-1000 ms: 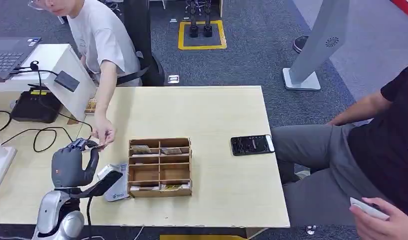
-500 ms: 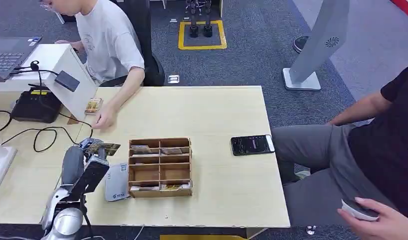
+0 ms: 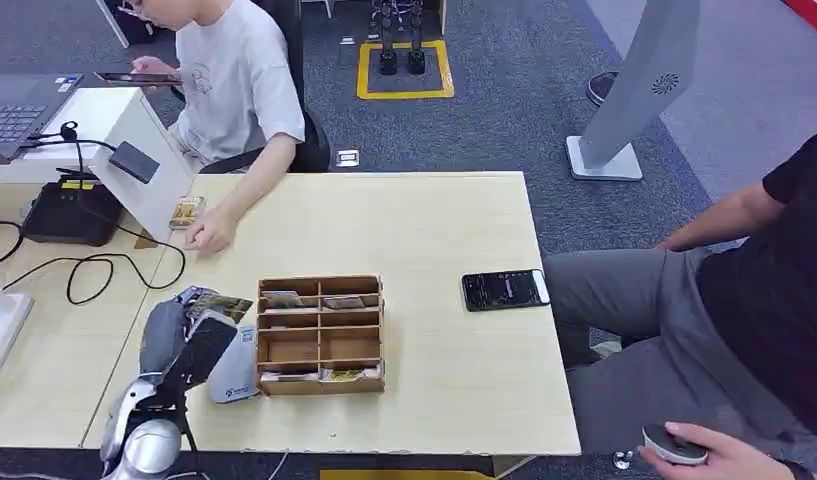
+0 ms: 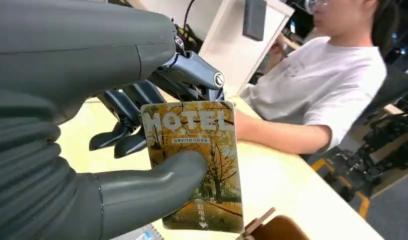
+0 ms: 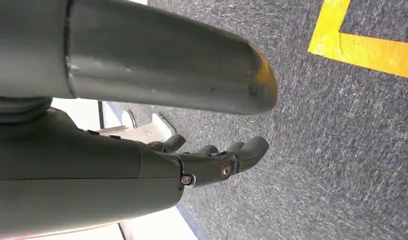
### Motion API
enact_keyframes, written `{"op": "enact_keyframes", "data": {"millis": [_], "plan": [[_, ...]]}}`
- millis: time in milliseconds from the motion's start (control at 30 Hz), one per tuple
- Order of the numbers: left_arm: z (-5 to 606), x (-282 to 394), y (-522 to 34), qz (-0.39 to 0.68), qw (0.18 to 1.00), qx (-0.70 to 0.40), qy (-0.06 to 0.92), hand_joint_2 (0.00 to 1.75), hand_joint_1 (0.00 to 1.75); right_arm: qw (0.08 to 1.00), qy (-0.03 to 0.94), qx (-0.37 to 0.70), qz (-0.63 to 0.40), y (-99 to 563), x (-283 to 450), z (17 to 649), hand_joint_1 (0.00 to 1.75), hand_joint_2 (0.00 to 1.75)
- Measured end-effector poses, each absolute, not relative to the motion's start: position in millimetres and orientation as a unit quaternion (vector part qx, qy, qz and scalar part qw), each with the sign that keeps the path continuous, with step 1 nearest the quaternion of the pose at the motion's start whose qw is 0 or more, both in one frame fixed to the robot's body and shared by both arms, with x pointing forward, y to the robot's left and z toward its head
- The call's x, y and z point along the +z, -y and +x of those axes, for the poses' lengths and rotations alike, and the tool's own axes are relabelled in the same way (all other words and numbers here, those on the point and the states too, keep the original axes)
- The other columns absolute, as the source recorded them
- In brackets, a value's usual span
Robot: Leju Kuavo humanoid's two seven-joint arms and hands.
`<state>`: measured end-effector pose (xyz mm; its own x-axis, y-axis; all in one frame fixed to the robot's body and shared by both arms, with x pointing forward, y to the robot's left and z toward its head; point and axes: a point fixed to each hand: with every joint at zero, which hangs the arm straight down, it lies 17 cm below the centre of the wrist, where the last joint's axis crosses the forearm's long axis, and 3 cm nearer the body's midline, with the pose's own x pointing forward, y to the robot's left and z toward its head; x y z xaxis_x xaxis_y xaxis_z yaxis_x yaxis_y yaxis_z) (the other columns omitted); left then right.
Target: Pass the card to the sensor for recognition and then transmit it.
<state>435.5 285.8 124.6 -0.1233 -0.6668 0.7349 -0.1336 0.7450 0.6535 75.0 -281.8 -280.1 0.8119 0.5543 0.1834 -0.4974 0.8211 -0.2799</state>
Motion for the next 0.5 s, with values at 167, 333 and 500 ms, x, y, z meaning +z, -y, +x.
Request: {"op": "enact_keyframes", "data": {"millis": [167, 333, 500], "plan": [[434, 111, -292, 0.287, 0.612, -0.212, 0.706, 1.75, 1.75, 0.945, 0.13, 0.28, -0.11, 282, -280, 75, 0.0, 0.0], [433, 94, -302, 0.296, 0.628, -0.202, 0.691, 1.75, 1.75, 0.944, 0.131, 0.28, -0.111, 282, -280, 76, 0.0, 0.0], [432, 82, -308, 0.302, 0.637, -0.203, 0.679, 1.75, 1.75, 0.944, 0.131, 0.28, -0.111, 282, -280, 76, 0.0, 0.0]]}}
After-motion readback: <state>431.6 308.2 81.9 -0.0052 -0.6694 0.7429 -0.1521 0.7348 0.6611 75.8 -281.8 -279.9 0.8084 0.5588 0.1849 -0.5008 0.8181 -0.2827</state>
